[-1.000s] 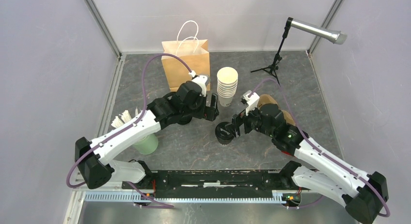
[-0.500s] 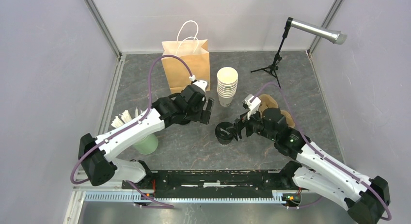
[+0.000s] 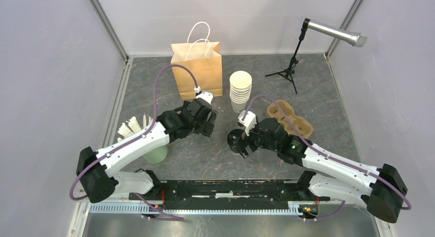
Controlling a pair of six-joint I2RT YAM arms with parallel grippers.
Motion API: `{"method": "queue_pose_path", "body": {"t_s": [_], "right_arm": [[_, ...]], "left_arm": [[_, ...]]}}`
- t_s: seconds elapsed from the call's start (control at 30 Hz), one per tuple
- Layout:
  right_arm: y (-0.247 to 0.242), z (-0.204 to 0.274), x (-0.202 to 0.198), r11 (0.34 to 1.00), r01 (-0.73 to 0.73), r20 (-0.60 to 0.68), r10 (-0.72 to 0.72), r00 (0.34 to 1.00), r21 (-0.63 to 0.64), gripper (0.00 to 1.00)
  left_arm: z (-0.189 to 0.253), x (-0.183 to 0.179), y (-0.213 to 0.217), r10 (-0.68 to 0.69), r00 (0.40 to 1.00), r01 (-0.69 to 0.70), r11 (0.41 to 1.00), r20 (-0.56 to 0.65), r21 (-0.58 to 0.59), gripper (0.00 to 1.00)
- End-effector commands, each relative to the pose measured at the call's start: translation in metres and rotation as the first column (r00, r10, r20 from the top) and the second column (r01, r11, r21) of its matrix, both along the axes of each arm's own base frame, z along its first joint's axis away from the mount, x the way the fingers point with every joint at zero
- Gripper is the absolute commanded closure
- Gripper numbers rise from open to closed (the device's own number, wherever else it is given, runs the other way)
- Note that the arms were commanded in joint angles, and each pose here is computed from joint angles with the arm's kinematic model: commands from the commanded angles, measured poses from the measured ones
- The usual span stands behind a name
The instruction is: Pack the takeout coffee
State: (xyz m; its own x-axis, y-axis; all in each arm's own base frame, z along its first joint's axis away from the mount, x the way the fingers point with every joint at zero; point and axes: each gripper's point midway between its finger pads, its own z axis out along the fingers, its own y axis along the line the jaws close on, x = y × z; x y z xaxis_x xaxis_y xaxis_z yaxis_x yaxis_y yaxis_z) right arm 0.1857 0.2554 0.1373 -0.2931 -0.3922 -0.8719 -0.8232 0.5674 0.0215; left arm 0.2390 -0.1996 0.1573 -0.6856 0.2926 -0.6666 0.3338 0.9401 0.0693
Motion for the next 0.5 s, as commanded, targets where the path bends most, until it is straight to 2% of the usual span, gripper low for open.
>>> {"method": "queue_pose_path", "body": {"t_s": [0.0,0.17,0.47], "right_arm": [[0.014,0.019,0.014,1.000,-0.001,0.071,0.000,0.997,0.004,0.02],[0.015,0.008,0.021,0.999,0.025,0.061,-0.023,0.998,-0.036,0.02],[0.002,0.006,0.035,0.990,0.127,0.110,-0.120,0.987,-0.062,0.08]], "left_arm": [[0.019,0.009,0.012,0.003,0.992,-0.003,1.000,0.126,-0.001,0.08],[0.022,0.009,0.015,0.023,0.985,-0.014,0.999,0.172,-0.051,0.08],[0.023,0.007,0.011,0.011,0.986,0.001,0.998,0.169,-0.071,0.07]]}}
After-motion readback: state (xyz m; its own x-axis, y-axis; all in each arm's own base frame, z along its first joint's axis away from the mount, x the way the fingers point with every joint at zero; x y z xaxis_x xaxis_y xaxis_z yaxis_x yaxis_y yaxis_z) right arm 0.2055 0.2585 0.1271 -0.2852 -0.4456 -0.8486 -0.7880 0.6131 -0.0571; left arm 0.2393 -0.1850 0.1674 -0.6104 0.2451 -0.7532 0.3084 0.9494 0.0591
